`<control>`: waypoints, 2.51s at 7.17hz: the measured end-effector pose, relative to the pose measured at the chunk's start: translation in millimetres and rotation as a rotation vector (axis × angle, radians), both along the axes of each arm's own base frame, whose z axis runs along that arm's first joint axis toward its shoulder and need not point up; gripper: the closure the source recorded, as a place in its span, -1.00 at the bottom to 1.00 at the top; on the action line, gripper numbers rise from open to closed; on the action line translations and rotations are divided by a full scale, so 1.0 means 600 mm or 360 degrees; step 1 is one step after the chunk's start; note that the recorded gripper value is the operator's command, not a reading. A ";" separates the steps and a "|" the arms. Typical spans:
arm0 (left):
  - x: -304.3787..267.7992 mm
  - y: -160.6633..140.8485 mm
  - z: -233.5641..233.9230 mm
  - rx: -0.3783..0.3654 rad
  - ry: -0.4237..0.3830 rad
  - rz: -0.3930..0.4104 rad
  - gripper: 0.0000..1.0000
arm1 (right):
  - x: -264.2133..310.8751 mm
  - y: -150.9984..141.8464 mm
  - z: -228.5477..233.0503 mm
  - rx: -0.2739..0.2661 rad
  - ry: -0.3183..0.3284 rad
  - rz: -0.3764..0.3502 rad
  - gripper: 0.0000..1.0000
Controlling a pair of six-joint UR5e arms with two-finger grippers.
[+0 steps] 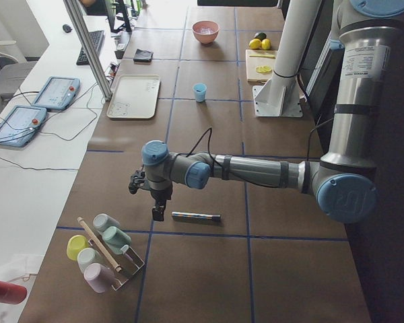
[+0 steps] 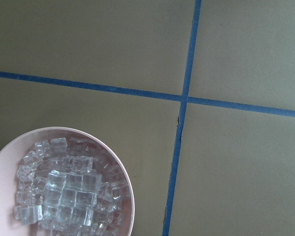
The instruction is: Mash ice and strawberries in cup
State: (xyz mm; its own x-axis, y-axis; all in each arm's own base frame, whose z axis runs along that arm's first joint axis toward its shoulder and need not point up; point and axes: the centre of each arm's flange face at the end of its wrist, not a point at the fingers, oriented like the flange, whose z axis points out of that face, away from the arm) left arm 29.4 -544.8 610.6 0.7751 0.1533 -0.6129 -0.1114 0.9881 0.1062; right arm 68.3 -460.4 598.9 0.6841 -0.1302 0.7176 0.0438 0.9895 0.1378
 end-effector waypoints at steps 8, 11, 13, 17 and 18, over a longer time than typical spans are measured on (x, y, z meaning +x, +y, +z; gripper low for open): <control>-0.180 0.106 0.071 -0.0255 0.0275 -0.0201 -1.00 | 0.000 0.000 0.003 -0.0007 -0.0006 0.0000 -0.99; -0.190 0.124 0.091 -0.0236 0.0181 -0.0165 -1.00 | 0.000 0.000 0.007 -0.0015 -0.0005 0.0000 -0.99; -0.190 0.127 0.094 -0.0241 0.0175 -0.0159 -1.00 | 0.000 0.001 0.012 -0.0025 -0.0006 0.0000 -0.99; -0.190 0.126 0.094 -0.0244 0.0176 -0.0157 -1.00 | 0.000 0.001 0.014 -0.0028 -0.0003 0.0000 -0.99; -0.190 0.126 0.094 -0.0244 0.0176 -0.0157 -1.00 | 0.000 0.001 0.015 -0.0028 -0.0002 -0.0001 -0.99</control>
